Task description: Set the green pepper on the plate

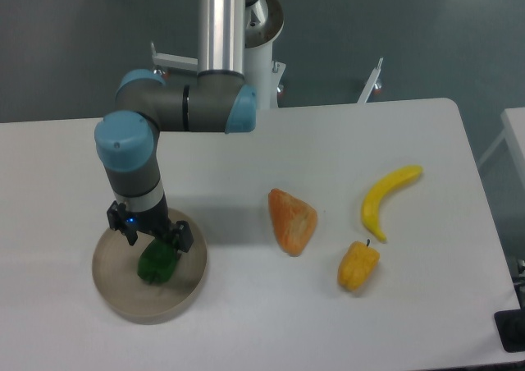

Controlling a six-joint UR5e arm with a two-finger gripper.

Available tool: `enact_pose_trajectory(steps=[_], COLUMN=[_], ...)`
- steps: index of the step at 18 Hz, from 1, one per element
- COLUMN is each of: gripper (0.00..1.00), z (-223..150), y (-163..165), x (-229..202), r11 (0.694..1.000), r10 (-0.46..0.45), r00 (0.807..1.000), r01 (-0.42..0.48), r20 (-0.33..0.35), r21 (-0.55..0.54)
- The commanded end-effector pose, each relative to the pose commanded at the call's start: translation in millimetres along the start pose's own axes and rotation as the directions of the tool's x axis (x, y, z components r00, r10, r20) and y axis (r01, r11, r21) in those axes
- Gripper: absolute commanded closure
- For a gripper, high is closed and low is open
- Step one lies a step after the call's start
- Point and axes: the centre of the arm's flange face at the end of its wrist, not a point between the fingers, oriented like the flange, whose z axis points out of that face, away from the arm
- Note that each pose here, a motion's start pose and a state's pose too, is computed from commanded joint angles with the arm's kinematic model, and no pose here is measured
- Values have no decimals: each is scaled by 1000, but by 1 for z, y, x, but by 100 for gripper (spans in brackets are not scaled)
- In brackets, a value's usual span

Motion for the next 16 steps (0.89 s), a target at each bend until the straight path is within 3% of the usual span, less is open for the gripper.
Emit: enact_pose_trajectory(steps=[5, 13, 16], gripper=[0, 0, 0], z=[-35, -45, -38], y=[30, 80, 89], x=[-64, -137, -144], r11=[998, 992, 989], r10=[53, 118, 132], r00=[999, 992, 991], r01=[-52, -117, -131], r20=[13, 32, 25], r21=[-19, -49, -63])
